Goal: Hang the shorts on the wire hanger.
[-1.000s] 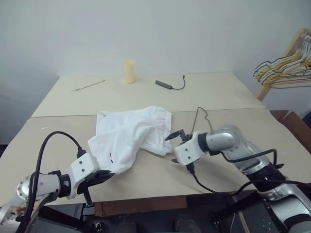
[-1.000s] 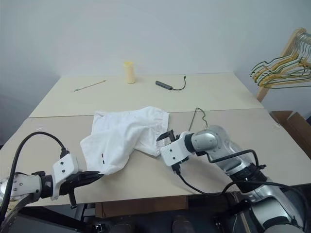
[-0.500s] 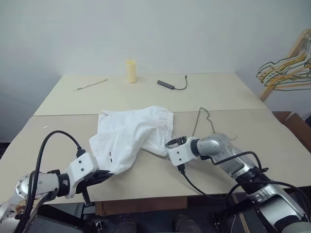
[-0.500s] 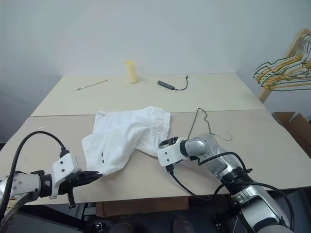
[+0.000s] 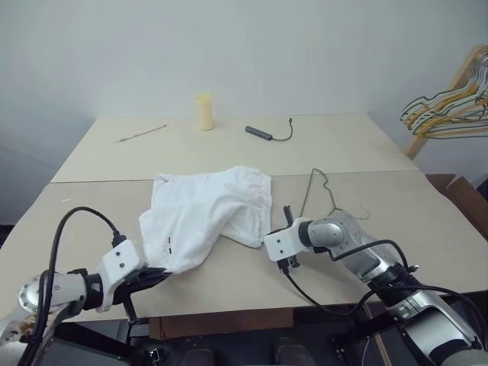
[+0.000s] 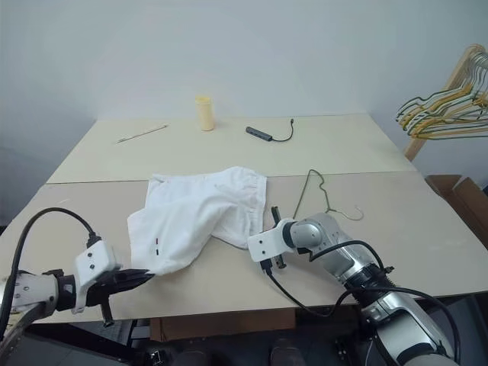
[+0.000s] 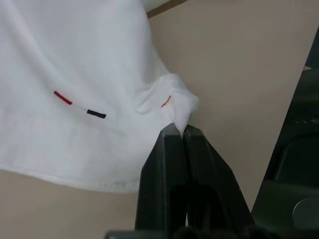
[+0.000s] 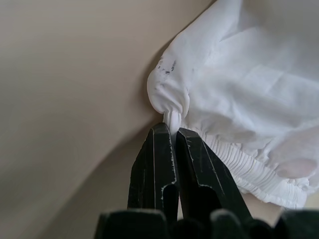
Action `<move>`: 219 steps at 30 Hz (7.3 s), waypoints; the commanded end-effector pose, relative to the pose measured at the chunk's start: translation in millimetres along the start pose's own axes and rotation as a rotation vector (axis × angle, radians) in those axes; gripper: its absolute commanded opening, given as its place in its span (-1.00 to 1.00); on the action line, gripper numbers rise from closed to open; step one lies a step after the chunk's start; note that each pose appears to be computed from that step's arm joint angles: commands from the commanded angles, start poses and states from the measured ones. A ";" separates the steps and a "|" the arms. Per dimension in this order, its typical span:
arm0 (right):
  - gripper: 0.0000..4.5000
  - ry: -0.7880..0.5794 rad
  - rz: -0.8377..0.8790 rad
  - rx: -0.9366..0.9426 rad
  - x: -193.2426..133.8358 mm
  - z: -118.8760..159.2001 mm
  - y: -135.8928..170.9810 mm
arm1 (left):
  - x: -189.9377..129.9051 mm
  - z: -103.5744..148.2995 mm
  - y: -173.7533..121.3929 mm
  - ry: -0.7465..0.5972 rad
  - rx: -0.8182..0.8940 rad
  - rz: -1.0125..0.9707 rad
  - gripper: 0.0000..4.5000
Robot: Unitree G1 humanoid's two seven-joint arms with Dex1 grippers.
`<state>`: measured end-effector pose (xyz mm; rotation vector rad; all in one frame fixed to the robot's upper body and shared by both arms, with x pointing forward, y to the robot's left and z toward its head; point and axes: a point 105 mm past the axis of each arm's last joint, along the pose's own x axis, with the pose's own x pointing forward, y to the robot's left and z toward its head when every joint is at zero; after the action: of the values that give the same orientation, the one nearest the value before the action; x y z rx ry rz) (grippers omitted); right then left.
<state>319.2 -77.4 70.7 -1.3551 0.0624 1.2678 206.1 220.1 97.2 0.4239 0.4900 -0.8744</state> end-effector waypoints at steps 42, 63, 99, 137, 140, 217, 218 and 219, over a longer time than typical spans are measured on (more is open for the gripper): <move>-0.13 -0.149 0.239 0.034 -80.5 23.4 37.9 | -61.1 -51.2 -69.2 0.135 -0.155 -0.330 -0.56; 1.00 0.230 -0.422 1.131 -57.5 -93.4 -36.5 | -43.8 46.7 -20.4 -0.304 -0.051 -0.228 0.99; 1.00 0.162 -0.561 1.574 -39.2 -106.3 -38.1 | -4.7 88.1 -24.5 -0.486 -0.003 -0.373 0.99; -0.99 0.133 -0.745 1.239 -36.6 -75.1 -70.6 | 32.9 124.1 20.2 -0.674 -0.287 -0.160 1.00; -0.99 -0.022 -0.736 1.019 -48.5 -39.8 -91.3 | 38.5 144.6 37.9 -0.802 -0.486 -0.165 1.00; 0.54 -0.944 0.405 1.102 -93.1 59.4 -45.6 | -27.8 204.2 39.5 -1.178 -0.275 -0.551 -1.00; 0.54 -0.942 0.405 1.103 -90.9 61.7 -47.7 | -27.3 204.6 38.3 -1.180 -0.276 -0.556 -1.00; 0.54 -0.938 0.403 1.105 -88.8 63.5 -49.9 | -26.5 204.9 37.2 -1.181 -0.277 -0.559 -1.00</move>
<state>280.6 -78.6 171.3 0.2869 0.3681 1.6703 273.8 151.9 273.4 -0.5635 -0.3537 -1.3641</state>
